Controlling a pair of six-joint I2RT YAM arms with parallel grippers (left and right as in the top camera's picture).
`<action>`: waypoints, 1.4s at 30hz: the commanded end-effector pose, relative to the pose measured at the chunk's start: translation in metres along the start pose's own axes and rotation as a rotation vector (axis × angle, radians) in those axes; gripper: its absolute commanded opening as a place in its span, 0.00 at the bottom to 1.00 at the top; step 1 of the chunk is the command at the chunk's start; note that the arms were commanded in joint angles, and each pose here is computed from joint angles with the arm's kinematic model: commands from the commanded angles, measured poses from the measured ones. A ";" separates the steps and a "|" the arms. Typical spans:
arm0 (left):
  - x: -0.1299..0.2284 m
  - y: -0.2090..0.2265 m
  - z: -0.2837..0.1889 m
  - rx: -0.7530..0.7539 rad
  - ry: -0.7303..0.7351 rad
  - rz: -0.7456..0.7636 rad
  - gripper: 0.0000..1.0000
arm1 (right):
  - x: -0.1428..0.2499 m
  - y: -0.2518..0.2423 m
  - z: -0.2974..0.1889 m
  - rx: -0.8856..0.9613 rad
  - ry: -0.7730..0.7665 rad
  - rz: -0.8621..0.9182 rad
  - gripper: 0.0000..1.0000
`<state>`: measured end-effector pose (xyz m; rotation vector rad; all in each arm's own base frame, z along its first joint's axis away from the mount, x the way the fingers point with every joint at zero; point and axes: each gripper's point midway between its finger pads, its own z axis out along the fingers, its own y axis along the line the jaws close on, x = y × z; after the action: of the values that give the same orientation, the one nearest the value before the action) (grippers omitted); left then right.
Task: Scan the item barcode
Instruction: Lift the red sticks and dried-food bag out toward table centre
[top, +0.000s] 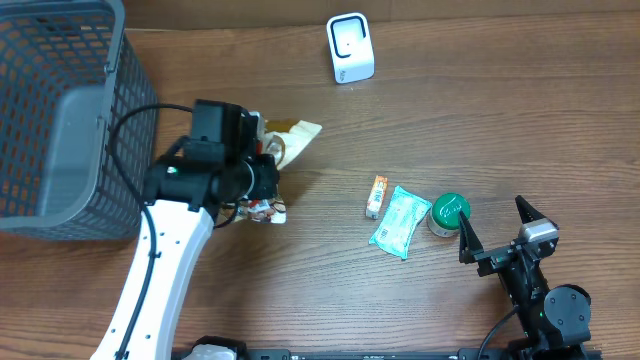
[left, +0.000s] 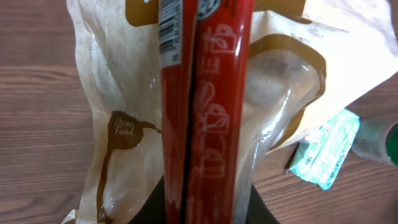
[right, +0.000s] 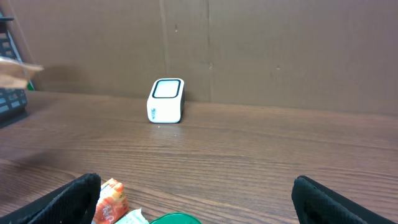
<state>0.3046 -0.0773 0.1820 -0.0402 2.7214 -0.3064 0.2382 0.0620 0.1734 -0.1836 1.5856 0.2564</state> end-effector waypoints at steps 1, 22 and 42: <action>0.010 0.000 0.013 -0.046 0.016 -0.021 0.11 | 0.003 -0.002 0.000 0.010 0.001 -0.002 1.00; 0.060 -0.001 0.122 -0.308 0.086 -0.033 0.12 | 0.003 -0.002 0.000 0.010 0.001 -0.002 1.00; 0.062 -0.006 0.148 -0.312 0.159 -0.024 0.76 | 0.003 -0.002 0.000 0.010 0.001 -0.002 1.00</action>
<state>0.2965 -0.1124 0.0169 -0.1434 2.9196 0.1385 0.2382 0.0620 0.1735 -0.1835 1.5852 0.2564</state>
